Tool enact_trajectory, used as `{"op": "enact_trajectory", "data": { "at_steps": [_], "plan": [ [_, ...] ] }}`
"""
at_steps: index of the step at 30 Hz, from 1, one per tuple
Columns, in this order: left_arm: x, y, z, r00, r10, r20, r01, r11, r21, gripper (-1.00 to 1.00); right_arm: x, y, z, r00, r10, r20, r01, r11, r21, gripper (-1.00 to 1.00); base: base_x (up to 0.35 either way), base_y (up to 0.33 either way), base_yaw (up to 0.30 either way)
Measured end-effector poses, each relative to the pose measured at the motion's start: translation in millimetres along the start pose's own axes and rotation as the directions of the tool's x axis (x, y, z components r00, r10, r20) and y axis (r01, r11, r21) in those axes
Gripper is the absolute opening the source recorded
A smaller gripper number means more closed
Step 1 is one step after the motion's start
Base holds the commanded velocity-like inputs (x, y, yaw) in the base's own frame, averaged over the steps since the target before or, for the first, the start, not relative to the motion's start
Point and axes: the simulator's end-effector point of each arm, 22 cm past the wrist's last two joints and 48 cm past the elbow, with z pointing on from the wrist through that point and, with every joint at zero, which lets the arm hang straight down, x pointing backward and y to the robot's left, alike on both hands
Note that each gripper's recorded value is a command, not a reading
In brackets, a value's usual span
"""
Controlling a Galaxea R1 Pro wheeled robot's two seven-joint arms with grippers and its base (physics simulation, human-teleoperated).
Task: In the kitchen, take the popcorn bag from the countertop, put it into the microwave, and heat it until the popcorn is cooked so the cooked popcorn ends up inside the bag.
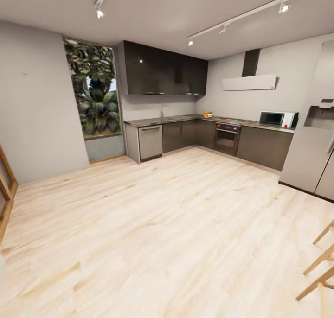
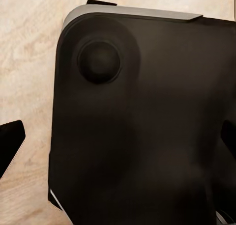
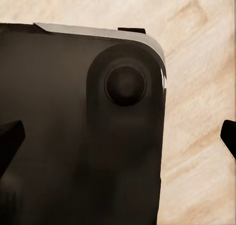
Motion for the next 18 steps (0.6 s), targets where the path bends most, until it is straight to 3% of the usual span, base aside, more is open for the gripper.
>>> {"op": "enact_trajectory", "data": {
  "at_steps": [18],
  "plan": [
    [-0.4,-1.9,0.0,1.000,0.001,0.002,-0.001,1.000,0.002,1.00,0.0,0.2,0.0,1.000,-0.005,0.000,0.005,1.000,-0.001,1.00,0.322,0.000,0.000]
  ]
}}
